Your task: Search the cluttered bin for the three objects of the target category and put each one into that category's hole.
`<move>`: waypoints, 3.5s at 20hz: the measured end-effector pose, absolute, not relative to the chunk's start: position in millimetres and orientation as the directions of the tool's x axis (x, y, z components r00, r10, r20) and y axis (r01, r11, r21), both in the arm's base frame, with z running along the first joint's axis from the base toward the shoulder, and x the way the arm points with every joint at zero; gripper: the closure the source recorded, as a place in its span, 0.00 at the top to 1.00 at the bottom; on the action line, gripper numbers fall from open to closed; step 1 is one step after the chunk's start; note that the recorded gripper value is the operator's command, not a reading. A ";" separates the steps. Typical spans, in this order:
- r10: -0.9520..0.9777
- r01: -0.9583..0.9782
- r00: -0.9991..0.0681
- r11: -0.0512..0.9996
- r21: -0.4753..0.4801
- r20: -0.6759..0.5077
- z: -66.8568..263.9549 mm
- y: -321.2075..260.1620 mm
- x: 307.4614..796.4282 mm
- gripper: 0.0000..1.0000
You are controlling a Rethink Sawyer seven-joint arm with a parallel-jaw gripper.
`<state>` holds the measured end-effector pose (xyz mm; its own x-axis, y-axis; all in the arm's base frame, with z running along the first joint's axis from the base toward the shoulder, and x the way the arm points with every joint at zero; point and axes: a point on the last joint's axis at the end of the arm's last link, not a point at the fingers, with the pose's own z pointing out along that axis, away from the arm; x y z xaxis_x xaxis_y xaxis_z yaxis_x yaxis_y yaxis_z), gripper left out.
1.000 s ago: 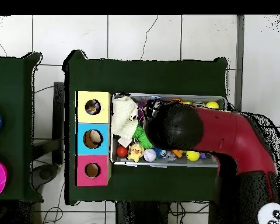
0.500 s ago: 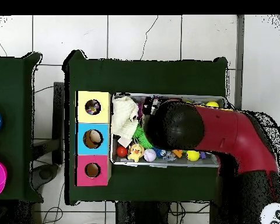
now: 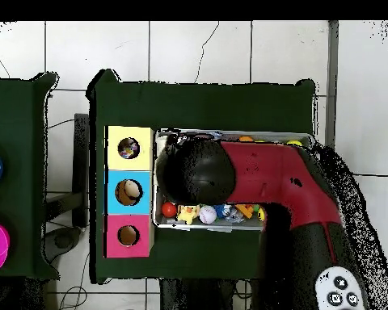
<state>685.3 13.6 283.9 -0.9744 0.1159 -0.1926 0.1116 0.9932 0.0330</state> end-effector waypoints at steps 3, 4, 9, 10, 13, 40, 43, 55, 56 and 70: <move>0.072 0.068 -0.978 0.997 0.031 -0.197 284.7 42.6 686.3 0.00; 0.053 0.048 -0.978 0.998 0.031 -0.201 285.9 55.8 687.0 0.00; 0.004 -0.002 -0.977 1.000 0.030 -0.215 289.6 90.0 689.5 0.00; -0.015 -0.022 -0.975 0.999 0.031 -0.221 290.5 104.1 691.4 0.00; -0.042 -0.051 -0.973 0.998 0.035 -0.228 289.7 125.7 695.1 0.00; -0.083 -0.099 -0.902 0.995 0.016 -0.424 209.2 168.5 703.0 0.00; -0.079 -0.093 -0.899 0.996 0.011 -0.431 200.1 164.4 702.3 0.00; -0.073 -0.068 -0.925 0.997 -0.026 -0.372 165.7 150.2 684.3 0.00; -0.069 -0.065 -0.928 0.998 -0.025 -0.367 164.0 150.2 682.3 0.00; -0.058 -0.048 -0.921 0.998 -0.037 -0.384 146.0 149.8 674.2 0.00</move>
